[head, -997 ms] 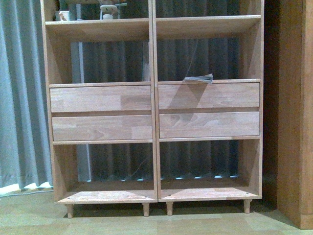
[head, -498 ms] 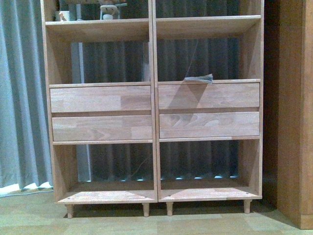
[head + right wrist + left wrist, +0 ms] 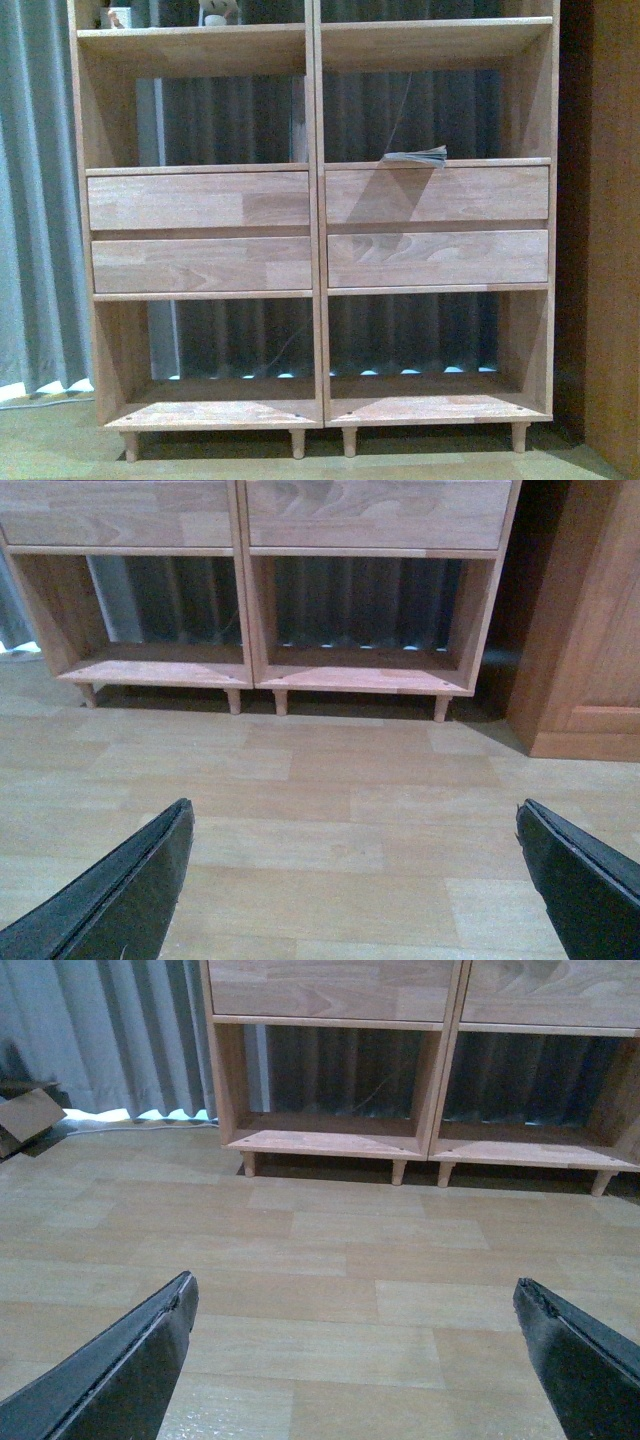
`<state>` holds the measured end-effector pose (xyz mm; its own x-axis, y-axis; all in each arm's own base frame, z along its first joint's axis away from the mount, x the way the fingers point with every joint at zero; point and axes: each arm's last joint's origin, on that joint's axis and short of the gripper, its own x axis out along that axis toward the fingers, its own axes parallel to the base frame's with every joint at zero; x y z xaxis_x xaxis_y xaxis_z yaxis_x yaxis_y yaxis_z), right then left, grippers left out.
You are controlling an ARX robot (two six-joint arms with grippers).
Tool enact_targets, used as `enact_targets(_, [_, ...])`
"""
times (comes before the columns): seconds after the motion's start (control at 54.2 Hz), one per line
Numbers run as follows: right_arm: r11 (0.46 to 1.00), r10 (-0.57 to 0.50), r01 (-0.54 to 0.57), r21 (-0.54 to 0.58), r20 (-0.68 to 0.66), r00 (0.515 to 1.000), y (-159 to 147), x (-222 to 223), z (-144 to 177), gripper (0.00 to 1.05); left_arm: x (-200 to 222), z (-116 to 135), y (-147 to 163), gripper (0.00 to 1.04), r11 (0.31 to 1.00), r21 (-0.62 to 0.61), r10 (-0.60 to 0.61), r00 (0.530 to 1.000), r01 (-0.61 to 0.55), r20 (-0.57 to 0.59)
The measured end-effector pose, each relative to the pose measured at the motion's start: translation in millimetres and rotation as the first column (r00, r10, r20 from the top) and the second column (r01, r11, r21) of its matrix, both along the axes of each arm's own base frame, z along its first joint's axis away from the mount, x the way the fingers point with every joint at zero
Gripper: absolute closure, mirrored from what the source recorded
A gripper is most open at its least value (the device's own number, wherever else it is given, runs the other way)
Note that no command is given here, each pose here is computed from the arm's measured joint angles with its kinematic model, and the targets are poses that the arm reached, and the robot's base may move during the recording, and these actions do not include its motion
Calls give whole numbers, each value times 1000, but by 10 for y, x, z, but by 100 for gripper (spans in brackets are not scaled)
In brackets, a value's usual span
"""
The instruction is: Organize books on shelf
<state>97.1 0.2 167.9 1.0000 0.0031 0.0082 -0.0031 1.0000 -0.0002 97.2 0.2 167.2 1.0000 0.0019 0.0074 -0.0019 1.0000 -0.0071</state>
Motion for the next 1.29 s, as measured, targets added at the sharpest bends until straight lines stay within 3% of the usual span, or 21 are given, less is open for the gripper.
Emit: enact_targets(1.292, [1000,0,0,0,0,1000,0,0,0,7,0,0,0,7,1000,0,0,1000,0,0])
